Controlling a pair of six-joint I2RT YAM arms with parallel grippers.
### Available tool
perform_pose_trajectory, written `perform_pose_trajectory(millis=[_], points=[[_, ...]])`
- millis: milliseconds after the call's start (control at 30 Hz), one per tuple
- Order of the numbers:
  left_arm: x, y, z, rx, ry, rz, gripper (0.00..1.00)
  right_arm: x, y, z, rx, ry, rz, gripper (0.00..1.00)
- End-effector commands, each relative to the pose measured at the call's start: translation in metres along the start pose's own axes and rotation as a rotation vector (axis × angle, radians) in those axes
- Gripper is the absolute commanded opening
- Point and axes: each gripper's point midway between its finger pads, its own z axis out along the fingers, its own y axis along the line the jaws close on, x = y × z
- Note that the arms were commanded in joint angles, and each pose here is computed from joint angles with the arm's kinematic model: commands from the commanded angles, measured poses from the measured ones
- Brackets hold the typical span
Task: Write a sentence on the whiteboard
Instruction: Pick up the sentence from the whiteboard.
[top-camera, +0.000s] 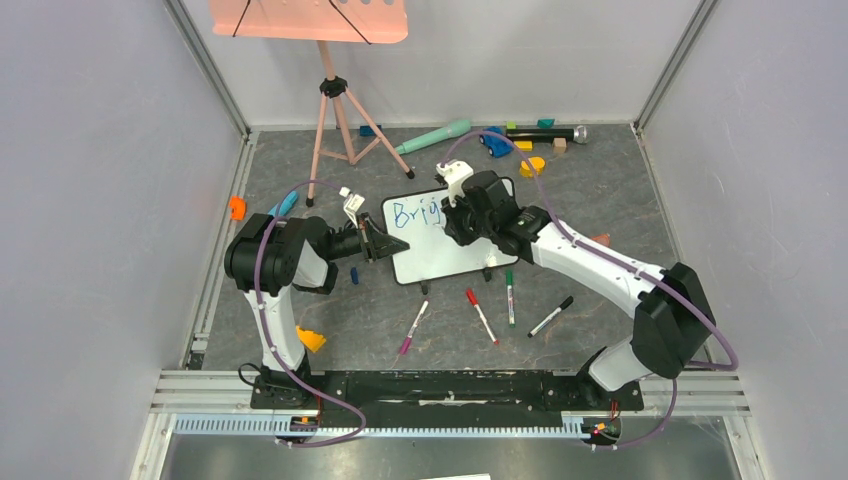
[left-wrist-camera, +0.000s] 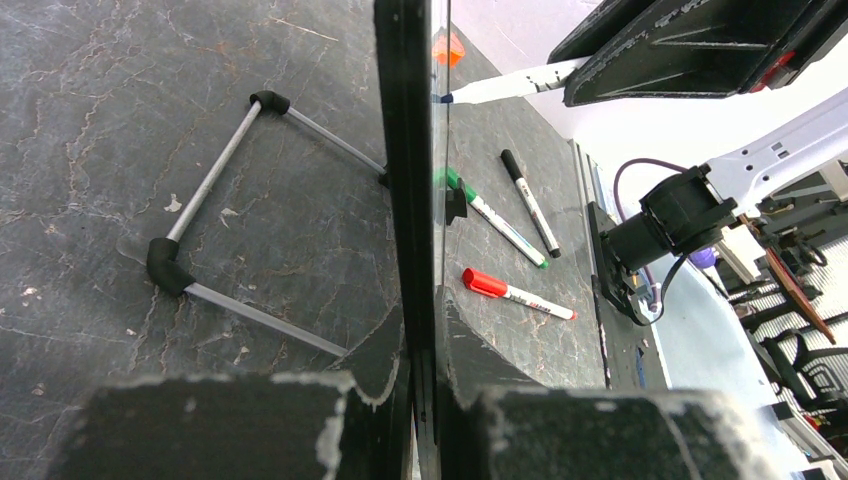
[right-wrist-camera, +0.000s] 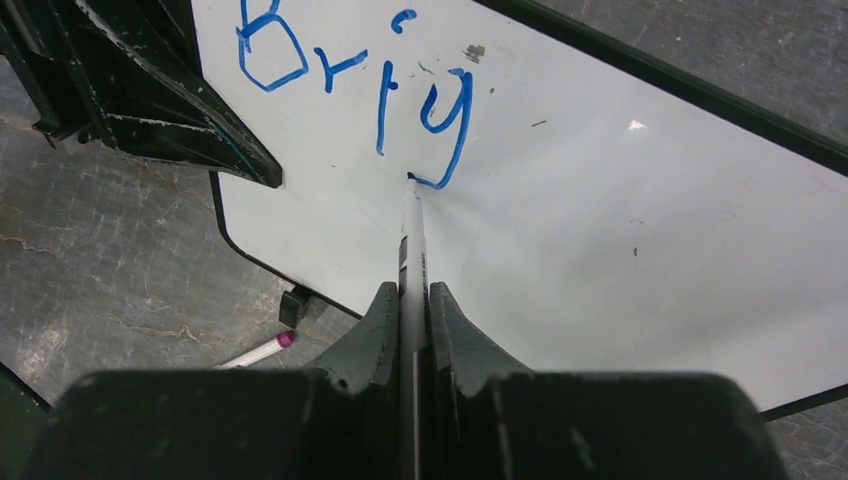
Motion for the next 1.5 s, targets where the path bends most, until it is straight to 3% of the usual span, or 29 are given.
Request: perform_pose_trajectory(millis=[0,400,900,1467], points=[[0.004,0.014,-0.003,-0.031,-0.018,0.155,0.02,-0.035,-0.003,0.001,0.006,-0.092,0.015,0.00],[0.004,0.014,-0.002,-0.032,-0.018,0.154,0.02,-0.071,-0.022,-0.034,0.053,-0.218,0.023,0.00],[0.004,0.013,-0.002,-0.030,-0.017,0.152,0.02,-0.082,-0.034,-0.024,0.070,-0.218,0.017,0.00],[0.004,0.014,-0.003,-0.030,-0.016,0.153,0.02,-0.055,-0.040,-0.011,0.096,-0.152,0.027,0.00]])
